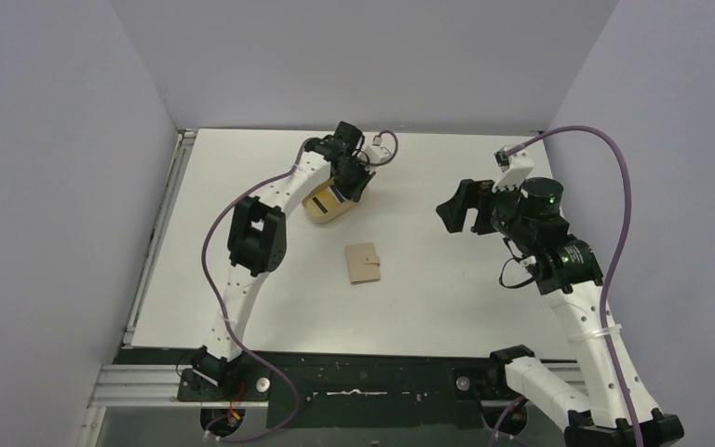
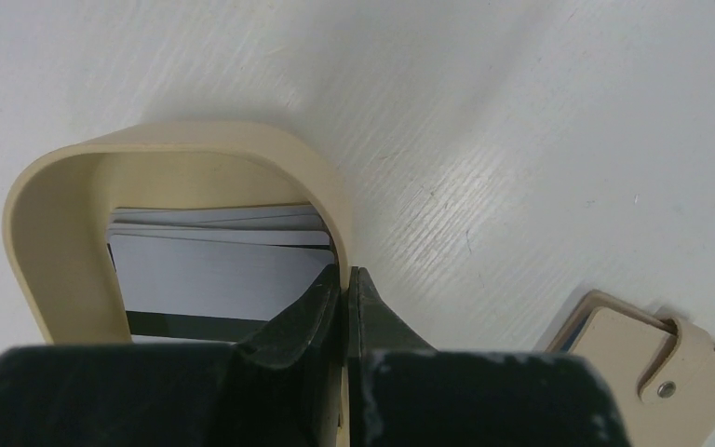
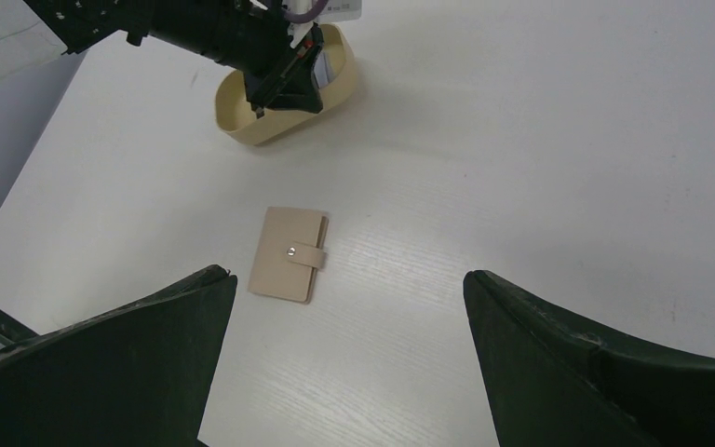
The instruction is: Take the credit cards out of the card holder
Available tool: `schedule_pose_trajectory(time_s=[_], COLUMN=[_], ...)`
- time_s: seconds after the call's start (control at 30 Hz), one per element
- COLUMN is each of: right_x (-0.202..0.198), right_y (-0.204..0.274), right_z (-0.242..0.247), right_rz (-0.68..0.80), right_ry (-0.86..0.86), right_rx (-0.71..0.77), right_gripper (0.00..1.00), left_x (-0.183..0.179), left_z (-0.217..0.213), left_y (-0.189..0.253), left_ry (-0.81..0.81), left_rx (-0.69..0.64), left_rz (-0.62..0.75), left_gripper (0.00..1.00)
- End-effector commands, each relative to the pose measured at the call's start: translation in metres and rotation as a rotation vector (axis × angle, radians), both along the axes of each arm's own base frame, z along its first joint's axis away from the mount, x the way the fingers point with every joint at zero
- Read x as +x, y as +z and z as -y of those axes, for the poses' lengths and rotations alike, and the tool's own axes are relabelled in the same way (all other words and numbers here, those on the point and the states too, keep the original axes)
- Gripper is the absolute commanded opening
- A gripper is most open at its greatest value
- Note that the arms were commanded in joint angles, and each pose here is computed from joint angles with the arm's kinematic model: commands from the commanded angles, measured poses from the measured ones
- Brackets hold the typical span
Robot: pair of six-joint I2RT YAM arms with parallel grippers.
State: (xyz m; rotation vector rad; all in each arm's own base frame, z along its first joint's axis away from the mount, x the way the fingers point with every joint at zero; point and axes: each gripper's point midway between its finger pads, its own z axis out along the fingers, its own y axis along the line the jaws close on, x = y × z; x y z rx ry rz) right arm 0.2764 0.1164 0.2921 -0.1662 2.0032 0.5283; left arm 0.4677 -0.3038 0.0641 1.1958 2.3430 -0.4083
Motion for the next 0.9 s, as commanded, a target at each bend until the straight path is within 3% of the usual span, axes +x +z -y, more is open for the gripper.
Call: schedule_pose_trajectory(time_s=[0.0,0.1,0.23,0.37,0.47,0.6,0.7,0.77,0.87], right_x=[-0.003,-0.006,-0.007,-0.007,-0.007,-0.008,-0.004,0.002,0.005], right_y=[0.008,0.007,0.006,0.007,0.009,0.009,0.003,-0.002,-0.014], right_z=[0.001,0.002,0.004,0.004,0.005,0.008,0.006,0.003,-0.009], right_rz=[0.033,0.034,0.033,0.035,0.04,0.042,0.036,0.022,0.001], right_ry=[-0.002,-0.006,-0.014,-0.015,-0.019,-0.033,-0.048,-0.065,-0.027], right_rx=[0.016,0.013,0.009,0.009,0.007,0.003,0.023,0.032,0.021], right_gripper=[1.0,1.0,1.0,1.0,1.0,1.0,1.0,1.0,1.0], left_x=[0.003,0.003,0.002,0.0,-0.003,0.008,0.045,0.082,0.124], left_z=[0.018,0.02,0.02,0.019,0.019,0.013,-0.018,-0.053,-0.112], left_y=[0.019,0.013,0.007,0.02,0.06,0.16,0.226,0.254,0.257], left_ry=[-0.086,-0.09,-0.096,-0.097,-0.09,-0.021,0.132,0.278,0.486], left_rx=[-0.005,0.001,0.026,0.023,-0.012,-0.159,-0.279,-0.377,-0.469], left_rz=[0.061,0.057,0.059,0.068,0.099,0.255,0.419,0.497,0.526], left_gripper=[0.0,0.03,0.27,0.37,0.44,0.68,0.9,0.92,0.97])
